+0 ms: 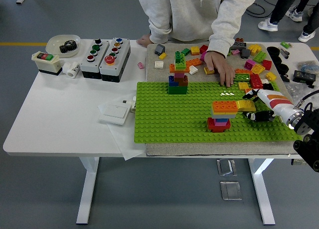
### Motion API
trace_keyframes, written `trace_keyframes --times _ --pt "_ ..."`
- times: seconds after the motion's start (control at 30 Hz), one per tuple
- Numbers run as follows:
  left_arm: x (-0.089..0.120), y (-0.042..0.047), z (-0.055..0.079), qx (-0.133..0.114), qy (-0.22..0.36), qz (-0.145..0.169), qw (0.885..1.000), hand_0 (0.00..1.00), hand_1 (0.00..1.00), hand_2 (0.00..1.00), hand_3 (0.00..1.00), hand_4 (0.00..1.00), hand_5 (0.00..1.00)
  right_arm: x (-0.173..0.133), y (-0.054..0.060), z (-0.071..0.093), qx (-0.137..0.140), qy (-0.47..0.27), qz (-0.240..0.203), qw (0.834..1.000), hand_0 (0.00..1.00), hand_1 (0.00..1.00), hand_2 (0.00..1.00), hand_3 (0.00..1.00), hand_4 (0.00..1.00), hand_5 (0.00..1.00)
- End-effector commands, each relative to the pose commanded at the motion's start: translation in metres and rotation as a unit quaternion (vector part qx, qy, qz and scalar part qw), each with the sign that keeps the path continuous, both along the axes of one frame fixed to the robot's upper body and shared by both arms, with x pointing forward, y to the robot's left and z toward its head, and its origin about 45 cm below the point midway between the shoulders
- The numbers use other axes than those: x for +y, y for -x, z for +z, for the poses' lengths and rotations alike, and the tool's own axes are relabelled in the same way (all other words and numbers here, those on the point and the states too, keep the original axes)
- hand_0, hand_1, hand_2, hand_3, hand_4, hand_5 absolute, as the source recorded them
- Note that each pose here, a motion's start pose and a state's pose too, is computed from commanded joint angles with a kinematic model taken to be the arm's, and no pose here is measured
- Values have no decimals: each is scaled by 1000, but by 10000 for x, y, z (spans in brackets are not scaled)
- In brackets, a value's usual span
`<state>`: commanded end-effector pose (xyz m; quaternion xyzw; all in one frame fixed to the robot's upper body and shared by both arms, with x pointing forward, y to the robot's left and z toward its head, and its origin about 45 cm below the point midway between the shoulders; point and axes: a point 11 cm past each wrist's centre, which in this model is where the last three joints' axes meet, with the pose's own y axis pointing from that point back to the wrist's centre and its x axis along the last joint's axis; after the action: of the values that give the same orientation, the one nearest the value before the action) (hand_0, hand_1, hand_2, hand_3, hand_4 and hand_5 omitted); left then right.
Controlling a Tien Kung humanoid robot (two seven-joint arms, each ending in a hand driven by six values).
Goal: Pick up the brick,pile it on top of brick,press brick,pick up the brick,pile it on top of brick,press brick
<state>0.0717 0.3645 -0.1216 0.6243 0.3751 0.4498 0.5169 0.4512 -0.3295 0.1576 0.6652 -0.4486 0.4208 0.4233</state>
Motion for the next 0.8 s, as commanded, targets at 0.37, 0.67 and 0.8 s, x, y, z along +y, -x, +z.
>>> trace_keyframes --times 0.37,0.67,0.8 --pt "-1 4 -1 0 0 -2 1000 782 726 641 559 583 602 0 5 -13 -13 29 5 999 623 570 616 566 687 289" --pt "-1 -10 1 -1 1 -4 1000 783 727 641 559 583 604 -39 27 -48 -15 46 4 999 584 541 592 548 661 284" --pt "-3 -13 1 -2 1 -3 1000 783 727 641 559 583 604 -42 27 -29 -23 47 5 999 584 541 592 548 661 284"
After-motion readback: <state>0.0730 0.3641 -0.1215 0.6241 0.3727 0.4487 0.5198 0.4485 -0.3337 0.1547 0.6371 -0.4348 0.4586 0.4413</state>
